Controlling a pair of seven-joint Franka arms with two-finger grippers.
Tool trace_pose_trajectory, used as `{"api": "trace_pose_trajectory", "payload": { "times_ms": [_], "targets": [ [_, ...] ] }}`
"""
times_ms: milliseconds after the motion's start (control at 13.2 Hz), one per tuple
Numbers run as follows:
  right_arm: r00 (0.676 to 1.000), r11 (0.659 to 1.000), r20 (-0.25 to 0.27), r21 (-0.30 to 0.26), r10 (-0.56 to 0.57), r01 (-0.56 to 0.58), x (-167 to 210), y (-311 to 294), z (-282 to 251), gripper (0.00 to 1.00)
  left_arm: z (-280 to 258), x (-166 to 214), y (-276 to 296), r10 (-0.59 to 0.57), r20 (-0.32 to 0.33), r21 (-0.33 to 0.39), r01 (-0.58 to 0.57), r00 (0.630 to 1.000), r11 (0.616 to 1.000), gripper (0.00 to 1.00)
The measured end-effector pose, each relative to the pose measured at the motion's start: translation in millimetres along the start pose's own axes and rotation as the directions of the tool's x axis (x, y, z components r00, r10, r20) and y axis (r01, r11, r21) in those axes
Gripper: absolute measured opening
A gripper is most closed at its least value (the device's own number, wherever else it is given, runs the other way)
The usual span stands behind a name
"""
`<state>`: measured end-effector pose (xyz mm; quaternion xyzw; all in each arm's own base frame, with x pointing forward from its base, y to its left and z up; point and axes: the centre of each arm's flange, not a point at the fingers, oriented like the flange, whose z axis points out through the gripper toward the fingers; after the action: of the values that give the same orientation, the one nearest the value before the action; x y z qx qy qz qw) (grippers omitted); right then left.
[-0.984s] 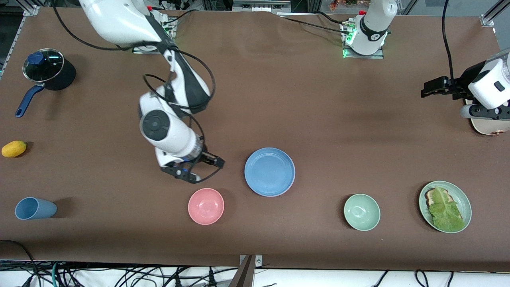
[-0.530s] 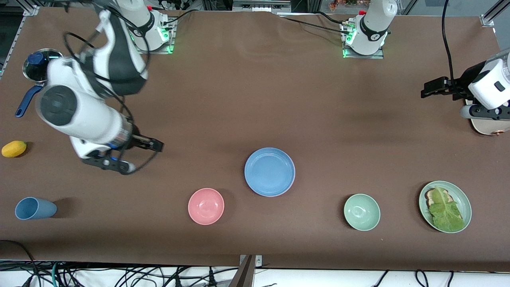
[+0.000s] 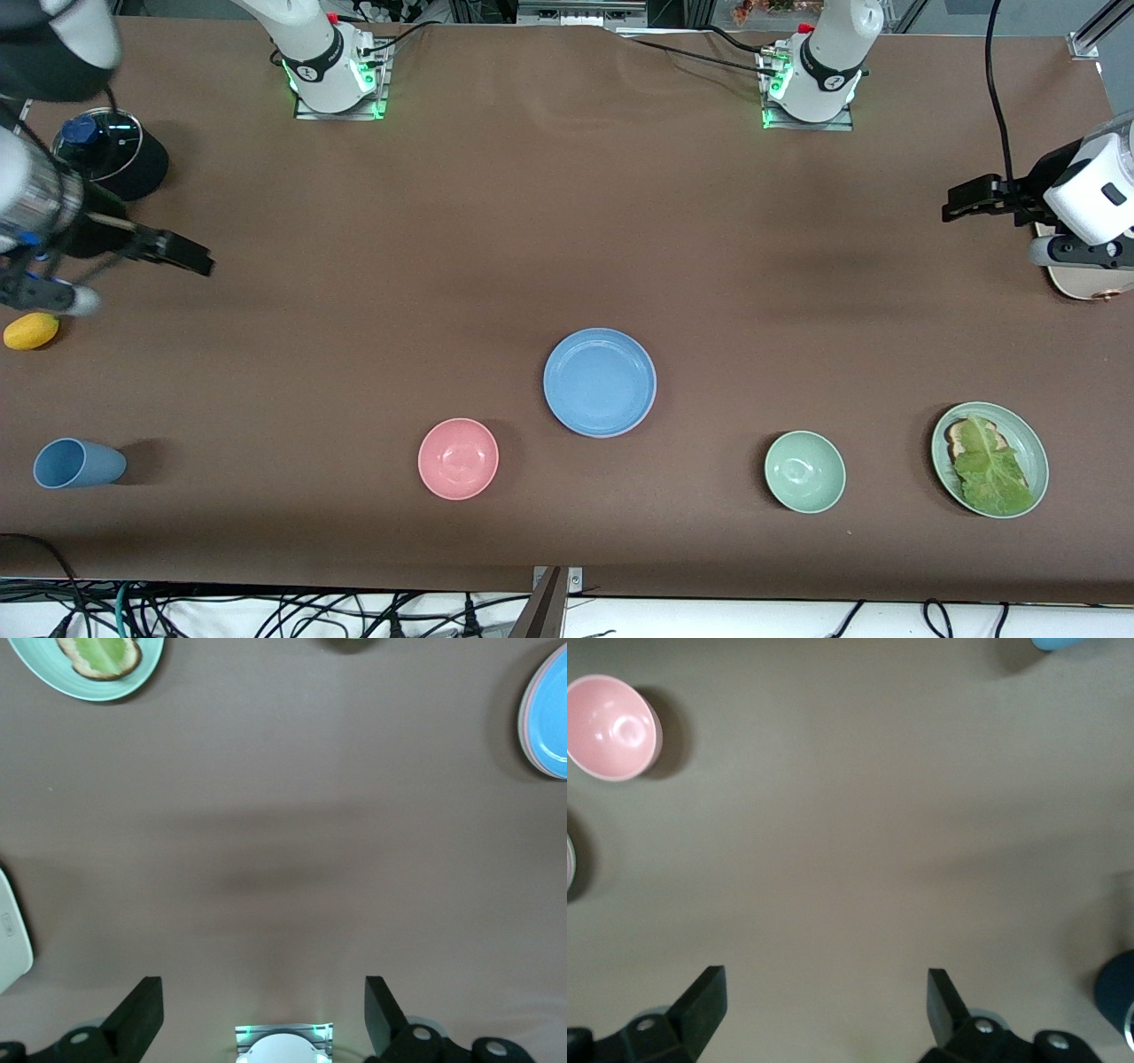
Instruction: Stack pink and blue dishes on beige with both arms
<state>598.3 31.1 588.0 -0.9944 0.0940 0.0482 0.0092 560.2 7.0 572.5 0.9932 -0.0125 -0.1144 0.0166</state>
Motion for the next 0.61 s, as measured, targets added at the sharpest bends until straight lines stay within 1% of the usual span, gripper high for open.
{"api": "trace_pose_trajectory", "payload": {
  "times_ms": [76, 227, 378, 606],
  "targets": [
    [1.000, 1.000, -0.004, -0.005, -0.004, 0.004, -9.1, 17.0, -1.2, 1.00, 0.1, 0.2, -0.2, 0.000, -0.001, 0.001, 0.000, 1.000, 1.000, 1.00],
    [0.999, 1.000, -0.054, 0.001, -0.007, 0.007, -27.0, 34.8, 3.4, 1.00, 0.3, 0.3, -0.1, 0.000, -0.001, 0.002, 0.000, 1.000, 1.000, 1.00],
    [0.996, 1.000, -0.081, -0.003, -0.029, 0.029, -44.3, 28.7, 8.7, 1.00, 0.4, 0.4, 0.4, 0.001, -0.001, 0.002, -0.001, 1.000, 1.000, 1.00],
    [0.993, 0.998, -0.101, -0.014, -0.054, 0.053, -58.4, 16.5, 0.2, 1.00, 1.1, 0.4, 0.9, 0.002, 0.001, 0.002, -0.002, 1.000, 1.000, 1.00]
  ]
}}
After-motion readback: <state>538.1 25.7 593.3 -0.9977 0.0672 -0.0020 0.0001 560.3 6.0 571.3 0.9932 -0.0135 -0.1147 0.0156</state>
